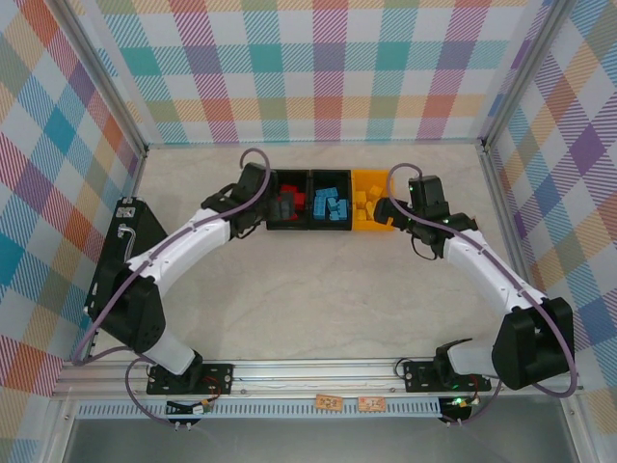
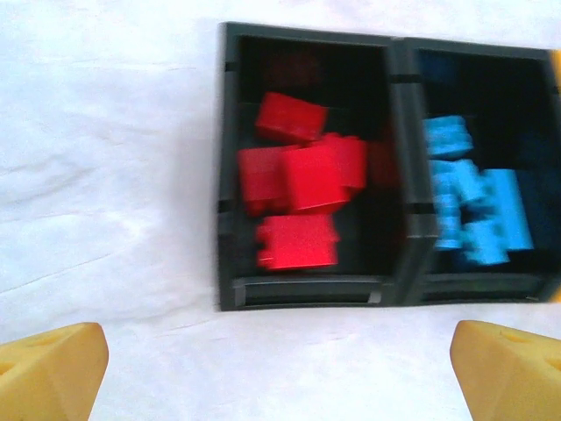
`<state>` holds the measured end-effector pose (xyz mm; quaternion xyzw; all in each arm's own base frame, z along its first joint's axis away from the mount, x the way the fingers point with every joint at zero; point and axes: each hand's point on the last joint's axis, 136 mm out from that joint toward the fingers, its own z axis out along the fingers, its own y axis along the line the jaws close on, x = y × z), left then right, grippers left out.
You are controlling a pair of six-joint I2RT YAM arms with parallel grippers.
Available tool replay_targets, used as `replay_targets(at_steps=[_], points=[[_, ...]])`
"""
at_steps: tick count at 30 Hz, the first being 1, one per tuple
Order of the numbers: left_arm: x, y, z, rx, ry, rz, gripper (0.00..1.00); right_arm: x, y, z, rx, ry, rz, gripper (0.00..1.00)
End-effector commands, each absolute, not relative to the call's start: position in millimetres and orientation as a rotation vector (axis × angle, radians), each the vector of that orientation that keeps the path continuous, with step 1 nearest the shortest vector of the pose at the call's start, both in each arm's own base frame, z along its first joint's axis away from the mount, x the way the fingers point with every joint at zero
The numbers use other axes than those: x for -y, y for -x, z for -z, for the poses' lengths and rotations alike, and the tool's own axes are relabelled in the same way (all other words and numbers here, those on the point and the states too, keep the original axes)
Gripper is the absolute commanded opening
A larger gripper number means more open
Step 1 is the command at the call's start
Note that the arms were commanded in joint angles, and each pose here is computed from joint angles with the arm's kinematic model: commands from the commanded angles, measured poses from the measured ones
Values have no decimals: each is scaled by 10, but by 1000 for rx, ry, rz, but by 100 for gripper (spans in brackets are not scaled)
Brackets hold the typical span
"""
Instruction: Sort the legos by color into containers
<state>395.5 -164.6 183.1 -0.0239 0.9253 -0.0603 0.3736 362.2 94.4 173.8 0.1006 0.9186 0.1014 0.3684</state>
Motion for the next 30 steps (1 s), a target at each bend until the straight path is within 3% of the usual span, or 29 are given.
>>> replay_targets(at_steps=[1, 8, 13, 25, 30], points=[[1204, -4033, -2050, -2223, 175, 73, 100, -449, -3782, -1859, -2214, -307, 53, 99], [361, -3951, -1855, -2056, 211, -302, 100, 183, -3725, -1587, -1993, -233, 458, 99], [-2, -3897, -1488, -2074, 274, -458, 100, 226, -3754, -1265, -1995, -248, 347, 99], [27, -3969, -986, -1942, 161, -274, 100, -200, -3900, -956, -1886, 12, -26, 99], [-15, -3977, -847, -1957, 179, -79, 100, -44, -3962, -942, -1916, -82, 12, 99]])
